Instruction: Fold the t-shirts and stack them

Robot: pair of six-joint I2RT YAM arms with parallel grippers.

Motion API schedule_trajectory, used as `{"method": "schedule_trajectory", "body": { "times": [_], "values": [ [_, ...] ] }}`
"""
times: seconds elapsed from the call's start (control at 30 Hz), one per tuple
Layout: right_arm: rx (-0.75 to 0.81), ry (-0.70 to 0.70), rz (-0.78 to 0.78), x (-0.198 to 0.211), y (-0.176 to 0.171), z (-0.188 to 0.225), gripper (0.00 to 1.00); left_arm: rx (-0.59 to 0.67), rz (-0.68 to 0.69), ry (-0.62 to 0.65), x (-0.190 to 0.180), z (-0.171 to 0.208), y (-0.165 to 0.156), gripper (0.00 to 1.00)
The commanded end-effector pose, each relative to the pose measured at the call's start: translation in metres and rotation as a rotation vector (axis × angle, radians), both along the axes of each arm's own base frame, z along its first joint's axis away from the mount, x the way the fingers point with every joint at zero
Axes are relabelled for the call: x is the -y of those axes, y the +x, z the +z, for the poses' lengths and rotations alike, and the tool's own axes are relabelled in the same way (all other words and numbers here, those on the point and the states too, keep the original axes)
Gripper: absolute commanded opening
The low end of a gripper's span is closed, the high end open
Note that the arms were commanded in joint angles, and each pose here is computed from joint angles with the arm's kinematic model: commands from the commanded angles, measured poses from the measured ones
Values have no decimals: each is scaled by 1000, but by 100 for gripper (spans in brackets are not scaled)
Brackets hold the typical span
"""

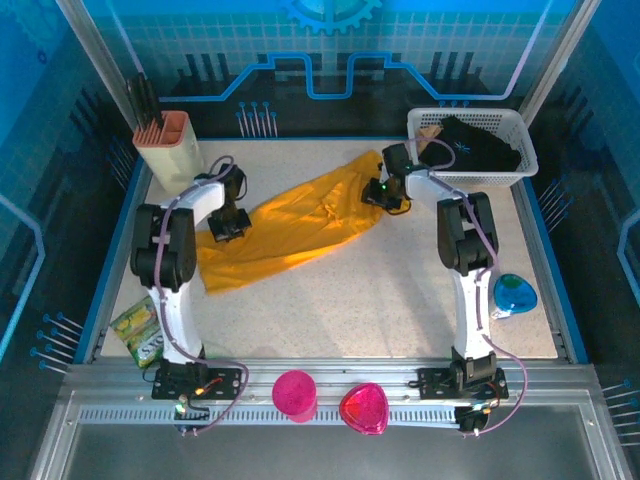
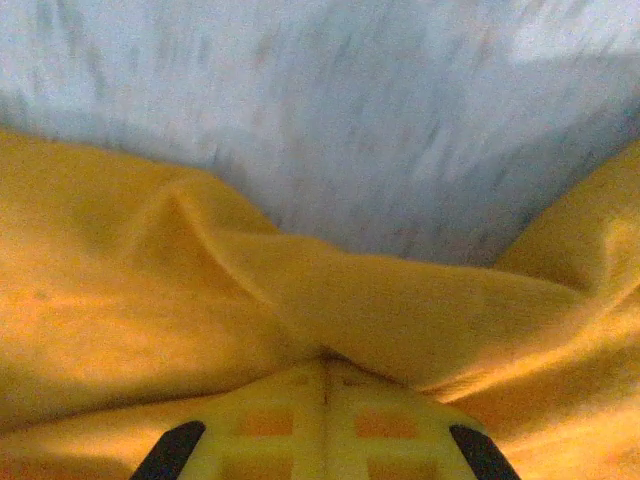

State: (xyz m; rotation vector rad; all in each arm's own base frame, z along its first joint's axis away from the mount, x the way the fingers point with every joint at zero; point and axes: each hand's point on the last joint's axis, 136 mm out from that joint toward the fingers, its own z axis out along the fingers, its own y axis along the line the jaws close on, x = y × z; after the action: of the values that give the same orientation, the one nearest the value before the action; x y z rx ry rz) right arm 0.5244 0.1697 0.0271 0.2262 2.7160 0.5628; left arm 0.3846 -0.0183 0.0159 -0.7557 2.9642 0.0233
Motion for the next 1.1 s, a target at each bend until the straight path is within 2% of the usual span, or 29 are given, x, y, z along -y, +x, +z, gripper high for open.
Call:
{"method": "schedule_trajectory", "body": {
  "times": [0.0,0.23,0.37,0.47,0.63,0.7,0.77,0.87,0.93,1.07],
  "values": [
    [-127,-21,23,9,3,-32,37,-26,38,-118,25,0,-36,0],
    [-71,60,72,-9,61,-18,37,-2,2,-237,84,9,-98,0],
    [13,139,83,-18,73,22,37,49,-42,-276,112,31,-115,3],
    [96,165,105,-21,69,63,36,112,-57,-264,113,62,-115,8],
    [218,172,114,-18,33,131,37,225,-75,-166,91,115,-112,25],
    [226,176,107,-18,10,141,37,231,-76,-127,81,120,-115,31],
    [212,189,103,-22,-14,141,38,210,-65,-112,73,111,-118,31],
    [151,216,79,-30,-49,122,38,161,-32,-124,65,82,-122,27],
    [118,266,79,-44,-67,108,38,129,-10,-115,58,60,-124,20],
    [85,332,82,-71,-85,81,38,79,7,-86,51,22,-128,11]
  ]
}}
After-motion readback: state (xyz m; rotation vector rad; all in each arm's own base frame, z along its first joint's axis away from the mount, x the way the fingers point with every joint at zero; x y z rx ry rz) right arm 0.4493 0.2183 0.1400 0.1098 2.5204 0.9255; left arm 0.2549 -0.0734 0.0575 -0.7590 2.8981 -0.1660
